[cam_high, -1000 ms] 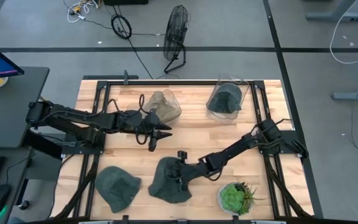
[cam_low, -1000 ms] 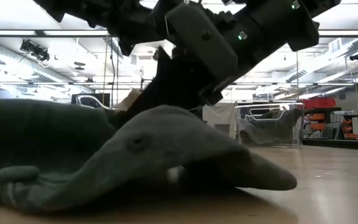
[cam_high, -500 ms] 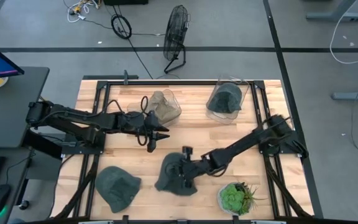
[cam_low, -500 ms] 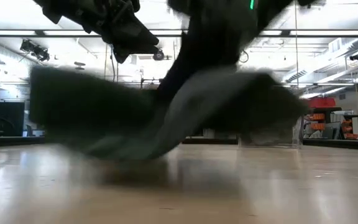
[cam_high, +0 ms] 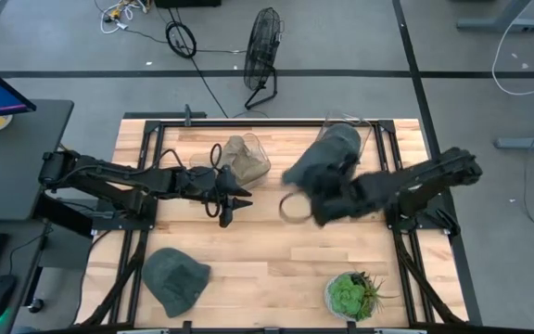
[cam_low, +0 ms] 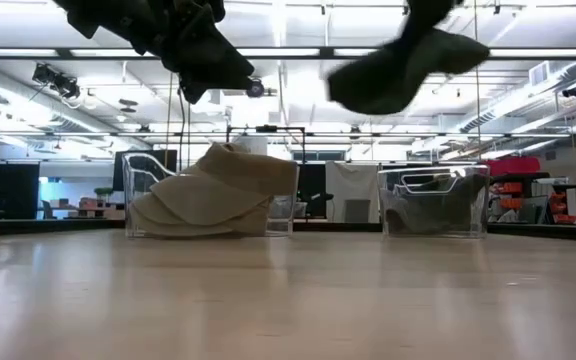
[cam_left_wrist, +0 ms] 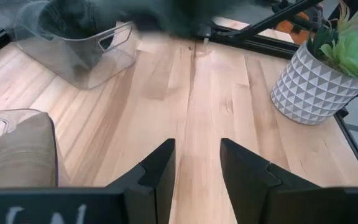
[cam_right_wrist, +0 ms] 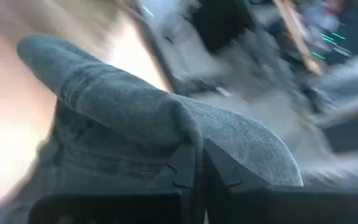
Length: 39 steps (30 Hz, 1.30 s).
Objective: Pick & Place hat
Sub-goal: Put the right gray cap into the right transparent bin
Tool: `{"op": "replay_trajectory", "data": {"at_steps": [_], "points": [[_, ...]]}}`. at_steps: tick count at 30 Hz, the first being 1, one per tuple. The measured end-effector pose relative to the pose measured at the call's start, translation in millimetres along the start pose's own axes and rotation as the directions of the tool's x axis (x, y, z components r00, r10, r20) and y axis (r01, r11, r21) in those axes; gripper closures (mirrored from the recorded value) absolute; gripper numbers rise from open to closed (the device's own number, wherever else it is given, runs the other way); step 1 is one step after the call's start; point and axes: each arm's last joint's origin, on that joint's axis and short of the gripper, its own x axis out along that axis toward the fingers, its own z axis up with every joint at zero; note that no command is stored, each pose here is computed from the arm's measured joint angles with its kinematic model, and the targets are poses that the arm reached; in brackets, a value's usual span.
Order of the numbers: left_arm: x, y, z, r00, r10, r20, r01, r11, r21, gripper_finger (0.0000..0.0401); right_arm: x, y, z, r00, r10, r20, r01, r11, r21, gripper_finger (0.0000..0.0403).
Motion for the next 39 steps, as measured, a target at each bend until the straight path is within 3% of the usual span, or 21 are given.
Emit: {"op": "replay_trajectory", "data": {"at_steps": [5,12,14,17,19,24,29,39], "points": [[0.0,0.1,-0.4,1.0,0.001,-0.004,-0.001,1.0,0.0,0.0271,25.3,-50.0,-12.7,0.972,-0.164,-0.169,0.136,0.976,-0.168,0.0394],[0.5,0.2,-0.9,1.0,0.002,-0.008,-0.002,1.0,0.014,0.0271,76.1,-99.6,-19.9,0.886,-0.282,-0.368,0.187,0.944,-0.271,0.0394],[0.5,0.3,-0.9,1.0,0.003,-0.008,-0.002,1.0,0.016,0.0271,90.7,-104.3,-22.9,0.873,-0.276,-0.403,0.187,0.951,-0.247,0.0395],[0.5,0.3,-0.9,1.0,0.003,-0.008,-0.002,1.0,0.016,0.0271,113.3,-98.5,-28.3,0.891,-0.145,-0.43,0.08,0.983,-0.166,0.0395],[0.5,0.3,-0.9,1.0,0.003,-0.008,-0.002,1.0,0.019,0.0271,127.7,-88.1,-35.5,0.899,-0.064,-0.434,-0.013,0.985,-0.173,0.0396],[0.6,0.2,-1.0,1.0,0.002,-0.008,-0.002,1.0,0.019,0.0271,161.3,-65.3,-61.9,0.909,-0.067,-0.412,-0.076,0.945,-0.319,0.0396],[0.6,0.2,-1.0,1.0,0.002,-0.009,-0.002,1.0,0.019,0.0271,188.3,-56.6,-89.4,0.909,-0.101,-0.403,-0.075,0.915,-0.397,0.0396],[0.7,0.2,-1.1,1.0,0.002,-0.009,-0.002,1.0,0.009,0.0271,201.9,-60.3,-97.4,0.922,-0.076,-0.38,-0.04,0.956,-0.289,0.034]]}}
